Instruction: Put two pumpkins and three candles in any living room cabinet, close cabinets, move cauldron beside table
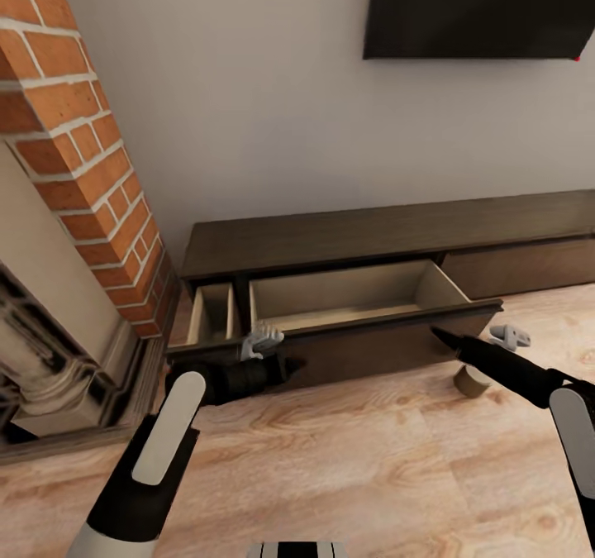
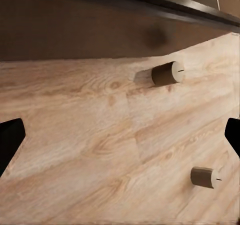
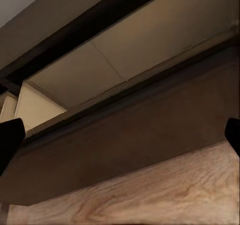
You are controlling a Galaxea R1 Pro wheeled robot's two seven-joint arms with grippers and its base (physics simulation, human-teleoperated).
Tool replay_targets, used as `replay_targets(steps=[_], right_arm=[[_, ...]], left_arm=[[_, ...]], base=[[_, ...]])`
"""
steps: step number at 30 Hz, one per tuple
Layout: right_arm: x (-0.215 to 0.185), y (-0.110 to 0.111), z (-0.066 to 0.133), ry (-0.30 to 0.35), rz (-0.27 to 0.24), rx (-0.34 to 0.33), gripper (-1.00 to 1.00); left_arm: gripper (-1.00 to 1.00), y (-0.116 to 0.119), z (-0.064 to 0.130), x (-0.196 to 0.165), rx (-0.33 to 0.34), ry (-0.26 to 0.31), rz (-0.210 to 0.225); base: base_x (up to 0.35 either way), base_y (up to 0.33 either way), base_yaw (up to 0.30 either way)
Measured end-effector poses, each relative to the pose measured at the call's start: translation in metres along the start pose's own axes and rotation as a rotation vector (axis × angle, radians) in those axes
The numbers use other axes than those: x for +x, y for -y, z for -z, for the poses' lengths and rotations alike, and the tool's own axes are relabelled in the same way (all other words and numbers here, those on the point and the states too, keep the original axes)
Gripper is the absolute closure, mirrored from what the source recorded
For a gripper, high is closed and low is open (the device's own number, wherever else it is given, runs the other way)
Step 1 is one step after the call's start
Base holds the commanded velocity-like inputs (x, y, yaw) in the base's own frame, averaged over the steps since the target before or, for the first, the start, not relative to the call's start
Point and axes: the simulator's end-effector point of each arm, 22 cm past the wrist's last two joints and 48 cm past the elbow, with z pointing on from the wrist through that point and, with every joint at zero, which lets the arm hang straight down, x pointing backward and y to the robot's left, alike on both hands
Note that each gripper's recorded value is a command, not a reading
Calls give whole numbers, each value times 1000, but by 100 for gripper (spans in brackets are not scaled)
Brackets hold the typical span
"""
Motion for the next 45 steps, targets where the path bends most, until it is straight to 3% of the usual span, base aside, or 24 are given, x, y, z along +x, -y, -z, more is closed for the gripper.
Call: replay_targets(steps=[5, 11, 20, 30, 40, 45], right_arm=[[3, 11, 0, -13, 46, 52, -100], [13, 30, 1, -47, 134, 145, -100], [32, 36, -5, -108, 257, 214, -100], [38, 34, -7, -127, 292, 221, -100], [44, 39, -9, -151, 348, 261, -100], [42, 56, -4, -166, 422, 348, -100]], left_arm=[[-100, 9, -13, 14, -72, 25, -118], [-100, 29, -27, 40, -81, 25, -211], [-100, 41, -34, 50, -73, 60, -219], [-100, 23, -34, 55, -185, 67, -233], [-100, 4, -46, 69, -243, 23, -224], [-100, -2, -55, 78, -262, -6, -215]], base=[[-9, 105, -294], [-2, 28, -296], [0, 4, -298], [0, 0, -299], [0, 0, -299], [0, 0, -299]])
